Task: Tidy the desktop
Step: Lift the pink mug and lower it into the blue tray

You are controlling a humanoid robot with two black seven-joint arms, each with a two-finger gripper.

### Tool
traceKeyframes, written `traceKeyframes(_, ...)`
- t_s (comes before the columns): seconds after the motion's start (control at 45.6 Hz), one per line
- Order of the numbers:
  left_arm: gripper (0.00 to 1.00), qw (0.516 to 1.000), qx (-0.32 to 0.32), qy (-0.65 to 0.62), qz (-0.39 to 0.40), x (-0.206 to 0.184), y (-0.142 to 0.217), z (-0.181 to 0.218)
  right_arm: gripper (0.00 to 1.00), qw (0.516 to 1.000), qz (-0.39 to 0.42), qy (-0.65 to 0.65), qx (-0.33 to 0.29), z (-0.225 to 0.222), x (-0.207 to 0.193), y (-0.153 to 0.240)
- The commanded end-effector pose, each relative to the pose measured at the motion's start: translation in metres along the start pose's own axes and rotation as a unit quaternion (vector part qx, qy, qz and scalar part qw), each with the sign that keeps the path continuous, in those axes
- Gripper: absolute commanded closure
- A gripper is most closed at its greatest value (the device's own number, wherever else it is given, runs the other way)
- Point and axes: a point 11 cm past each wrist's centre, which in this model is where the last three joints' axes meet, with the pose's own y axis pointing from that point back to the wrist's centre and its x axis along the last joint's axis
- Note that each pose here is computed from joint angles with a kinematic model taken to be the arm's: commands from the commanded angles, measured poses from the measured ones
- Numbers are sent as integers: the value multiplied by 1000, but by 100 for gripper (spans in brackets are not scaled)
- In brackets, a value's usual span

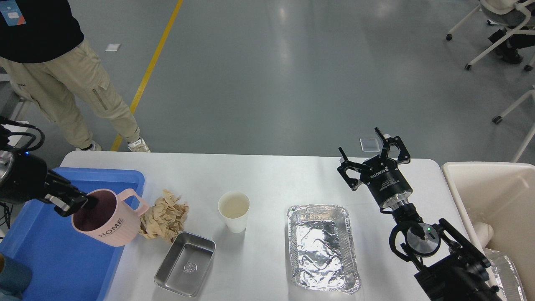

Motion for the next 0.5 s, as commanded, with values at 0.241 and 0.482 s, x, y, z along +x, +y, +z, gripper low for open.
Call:
traceKeyframes(0.241,96,998,30,46,8,-66,-8,-42,0,1000,-2,0,0,-1,-1,0)
traceKeyframes(0.482,96,998,26,62,8,-108,-24,-55,0,1000,2,2,0,-2,2,3)
